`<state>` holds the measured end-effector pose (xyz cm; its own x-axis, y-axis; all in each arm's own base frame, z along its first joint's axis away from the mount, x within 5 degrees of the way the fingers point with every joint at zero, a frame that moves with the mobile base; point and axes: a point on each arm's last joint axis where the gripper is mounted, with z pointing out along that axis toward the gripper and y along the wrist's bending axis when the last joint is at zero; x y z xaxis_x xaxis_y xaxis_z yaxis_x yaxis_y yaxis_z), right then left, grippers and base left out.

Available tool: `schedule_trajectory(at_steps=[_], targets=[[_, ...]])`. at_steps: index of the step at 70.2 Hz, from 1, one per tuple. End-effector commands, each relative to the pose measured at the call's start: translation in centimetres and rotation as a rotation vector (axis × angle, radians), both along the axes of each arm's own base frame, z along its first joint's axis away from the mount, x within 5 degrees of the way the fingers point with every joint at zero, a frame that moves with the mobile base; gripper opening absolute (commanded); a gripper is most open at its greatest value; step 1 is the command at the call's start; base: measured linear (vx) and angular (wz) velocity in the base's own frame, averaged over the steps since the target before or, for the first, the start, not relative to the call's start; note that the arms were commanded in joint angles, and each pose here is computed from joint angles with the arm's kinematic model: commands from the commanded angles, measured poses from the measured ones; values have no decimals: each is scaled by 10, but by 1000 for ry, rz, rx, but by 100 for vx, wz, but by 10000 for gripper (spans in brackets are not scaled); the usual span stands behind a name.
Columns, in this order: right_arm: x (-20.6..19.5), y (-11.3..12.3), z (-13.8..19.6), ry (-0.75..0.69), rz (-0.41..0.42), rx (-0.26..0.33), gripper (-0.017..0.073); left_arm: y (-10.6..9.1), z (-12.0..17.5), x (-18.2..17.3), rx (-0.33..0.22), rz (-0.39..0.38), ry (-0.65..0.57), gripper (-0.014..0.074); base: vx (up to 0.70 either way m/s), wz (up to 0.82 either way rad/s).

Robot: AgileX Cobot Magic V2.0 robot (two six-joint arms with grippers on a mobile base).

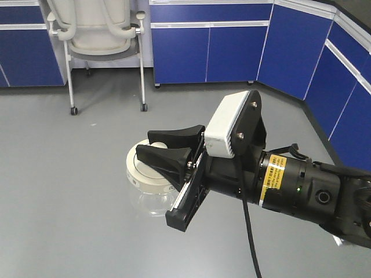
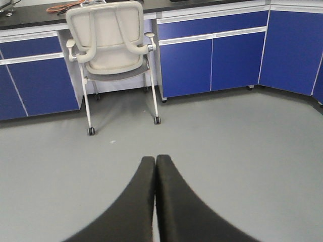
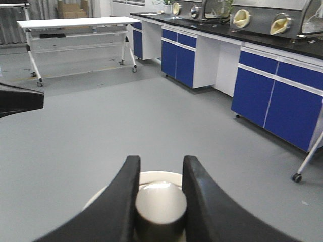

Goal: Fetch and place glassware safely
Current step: 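Carry the jar in the right gripper while driving to the black bench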

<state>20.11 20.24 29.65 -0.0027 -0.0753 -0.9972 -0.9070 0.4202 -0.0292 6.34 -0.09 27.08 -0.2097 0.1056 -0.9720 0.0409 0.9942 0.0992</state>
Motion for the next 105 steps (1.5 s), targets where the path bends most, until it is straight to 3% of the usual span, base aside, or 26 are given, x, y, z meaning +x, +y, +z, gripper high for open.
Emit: schedule_trajectory(at_steps=[1, 58, 105], targets=[[-5, -1, 24, -50, 31, 113, -3, -1, 14, 1, -12, -6, -89, -7, 51, -9], [-5, -1, 24, -50, 30, 112, -3, -1, 14, 1, -12, -6, -89, -7, 46, -14], [-5, -1, 24, -50, 30, 112, -3, -1, 14, 1, -12, -6, -89, -7, 32, -69]])
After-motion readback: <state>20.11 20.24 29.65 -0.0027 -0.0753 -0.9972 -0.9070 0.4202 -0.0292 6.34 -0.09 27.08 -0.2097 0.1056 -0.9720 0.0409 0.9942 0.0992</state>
